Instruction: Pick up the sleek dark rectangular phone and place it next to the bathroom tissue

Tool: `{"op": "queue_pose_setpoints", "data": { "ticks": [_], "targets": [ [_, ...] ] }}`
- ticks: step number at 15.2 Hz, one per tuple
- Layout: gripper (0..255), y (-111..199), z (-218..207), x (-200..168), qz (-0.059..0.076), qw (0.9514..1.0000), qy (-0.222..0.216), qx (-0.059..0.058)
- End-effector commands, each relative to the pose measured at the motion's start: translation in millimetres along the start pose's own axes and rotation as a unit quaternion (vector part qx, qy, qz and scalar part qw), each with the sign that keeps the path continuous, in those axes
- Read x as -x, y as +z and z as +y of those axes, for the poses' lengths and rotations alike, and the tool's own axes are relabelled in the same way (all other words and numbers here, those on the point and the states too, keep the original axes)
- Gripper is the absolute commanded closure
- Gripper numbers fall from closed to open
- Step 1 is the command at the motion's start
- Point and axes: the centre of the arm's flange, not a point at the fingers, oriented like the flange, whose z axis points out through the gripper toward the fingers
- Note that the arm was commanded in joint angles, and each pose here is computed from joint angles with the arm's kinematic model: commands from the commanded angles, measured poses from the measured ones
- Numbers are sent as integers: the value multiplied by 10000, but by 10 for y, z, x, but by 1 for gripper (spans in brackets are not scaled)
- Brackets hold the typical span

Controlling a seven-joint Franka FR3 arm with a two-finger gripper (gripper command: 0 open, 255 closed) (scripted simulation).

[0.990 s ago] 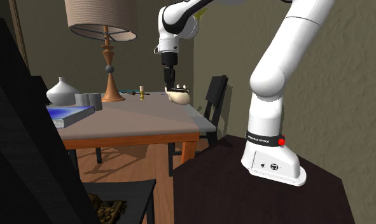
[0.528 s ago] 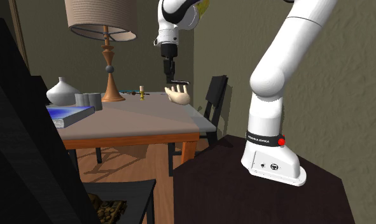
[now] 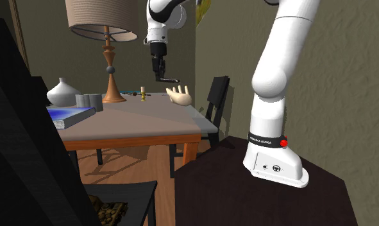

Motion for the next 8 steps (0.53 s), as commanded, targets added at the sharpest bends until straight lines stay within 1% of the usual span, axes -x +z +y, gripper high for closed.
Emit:
{"op": "queue_pose_setpoints", "data": {
  "ticks": [1, 8],
  "targets": [
    [255, -5, 61, -277, 3, 10000, 1, 0],
    [255, -12, 306, -1168, 3, 10000, 1, 0]
  ]
}}
